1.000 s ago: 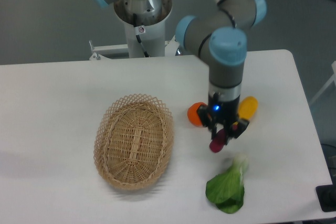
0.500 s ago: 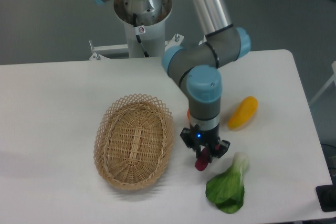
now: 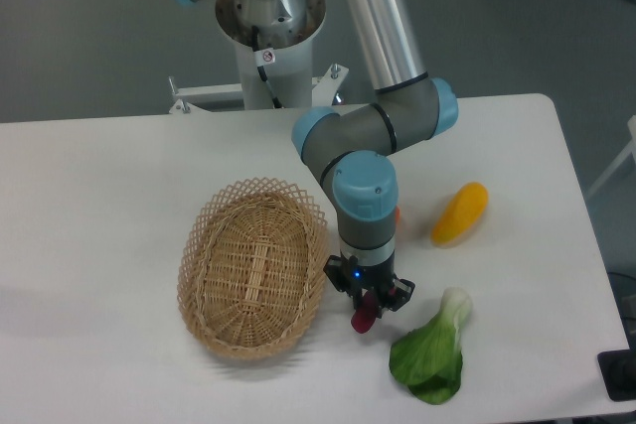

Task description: Place the sweet potato on the table

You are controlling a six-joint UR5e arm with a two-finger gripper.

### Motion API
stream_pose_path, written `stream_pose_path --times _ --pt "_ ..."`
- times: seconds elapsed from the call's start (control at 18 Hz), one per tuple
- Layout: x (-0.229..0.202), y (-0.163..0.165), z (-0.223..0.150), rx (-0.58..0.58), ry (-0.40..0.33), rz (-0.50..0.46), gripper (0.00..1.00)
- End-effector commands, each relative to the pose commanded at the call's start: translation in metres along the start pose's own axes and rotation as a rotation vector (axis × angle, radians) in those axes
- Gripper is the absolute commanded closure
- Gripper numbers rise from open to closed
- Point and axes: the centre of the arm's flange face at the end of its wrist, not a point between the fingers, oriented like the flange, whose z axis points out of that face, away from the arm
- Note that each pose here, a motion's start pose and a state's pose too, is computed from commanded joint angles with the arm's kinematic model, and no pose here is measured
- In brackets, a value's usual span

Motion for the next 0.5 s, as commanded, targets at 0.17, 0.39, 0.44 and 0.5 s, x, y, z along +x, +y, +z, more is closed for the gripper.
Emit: stream_pose_path --times 0.17,0.39,0.44,0.5 --pt "-0.009 -0.007 -0.012 0.018 -0.025 0.005 0.04" --pt "-0.015 -0.013 -0.035 0.045 -0.058 -0.004 0.0" --pt "-0.018 -0.015 -0.047 0.06 -0.074 -0.002 0.0" --pt "-0.021 -0.018 -0.061 0.073 -0.092 -0.008 0.0"
